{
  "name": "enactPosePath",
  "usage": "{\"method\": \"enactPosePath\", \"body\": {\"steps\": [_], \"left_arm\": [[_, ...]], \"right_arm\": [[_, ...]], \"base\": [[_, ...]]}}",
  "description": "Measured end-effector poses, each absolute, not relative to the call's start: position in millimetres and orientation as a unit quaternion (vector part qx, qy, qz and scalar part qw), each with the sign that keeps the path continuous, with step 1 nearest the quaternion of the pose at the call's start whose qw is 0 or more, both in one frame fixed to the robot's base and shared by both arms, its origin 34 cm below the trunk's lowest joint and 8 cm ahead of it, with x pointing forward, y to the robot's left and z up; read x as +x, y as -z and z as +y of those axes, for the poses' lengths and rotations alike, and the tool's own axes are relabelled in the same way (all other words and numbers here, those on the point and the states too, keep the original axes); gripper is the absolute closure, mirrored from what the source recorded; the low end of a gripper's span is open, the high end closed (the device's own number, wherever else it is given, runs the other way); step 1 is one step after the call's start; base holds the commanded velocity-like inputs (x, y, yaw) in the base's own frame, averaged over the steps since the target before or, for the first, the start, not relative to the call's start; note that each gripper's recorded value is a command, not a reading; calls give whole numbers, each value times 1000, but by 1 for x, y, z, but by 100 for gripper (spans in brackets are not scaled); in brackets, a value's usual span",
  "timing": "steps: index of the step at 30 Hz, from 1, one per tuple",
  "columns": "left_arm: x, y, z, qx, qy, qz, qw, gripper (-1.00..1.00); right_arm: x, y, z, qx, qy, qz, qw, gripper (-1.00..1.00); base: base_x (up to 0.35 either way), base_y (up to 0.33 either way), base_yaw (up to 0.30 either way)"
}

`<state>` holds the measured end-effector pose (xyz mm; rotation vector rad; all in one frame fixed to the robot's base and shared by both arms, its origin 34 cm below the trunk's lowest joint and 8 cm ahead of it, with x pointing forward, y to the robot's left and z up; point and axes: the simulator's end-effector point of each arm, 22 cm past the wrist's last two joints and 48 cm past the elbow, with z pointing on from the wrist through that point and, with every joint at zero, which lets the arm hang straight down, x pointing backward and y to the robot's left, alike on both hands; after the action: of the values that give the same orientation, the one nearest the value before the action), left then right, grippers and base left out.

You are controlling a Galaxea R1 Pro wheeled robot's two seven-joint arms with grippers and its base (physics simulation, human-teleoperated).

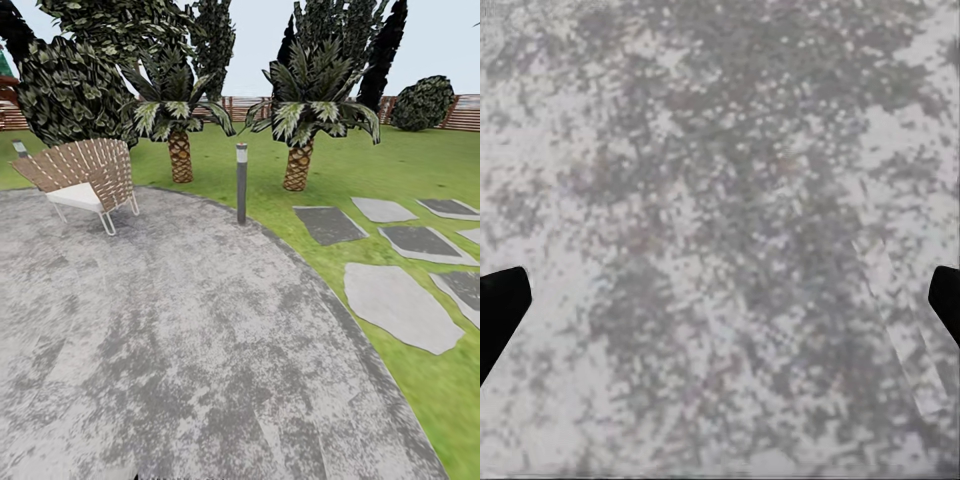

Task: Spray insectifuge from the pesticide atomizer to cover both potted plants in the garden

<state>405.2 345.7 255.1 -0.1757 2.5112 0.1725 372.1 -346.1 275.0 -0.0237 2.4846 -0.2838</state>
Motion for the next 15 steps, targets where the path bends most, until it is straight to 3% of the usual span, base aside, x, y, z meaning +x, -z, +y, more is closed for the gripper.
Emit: {"method": "enactPosePath", "body": {"steps": [15], "left_arm": [[402, -252, 346, -66, -65, 949, 300, -100]], "right_arm": [[370, -273, -345, -8, 107, 944, 312, -100]], "base": [[0, 0, 271]]}}
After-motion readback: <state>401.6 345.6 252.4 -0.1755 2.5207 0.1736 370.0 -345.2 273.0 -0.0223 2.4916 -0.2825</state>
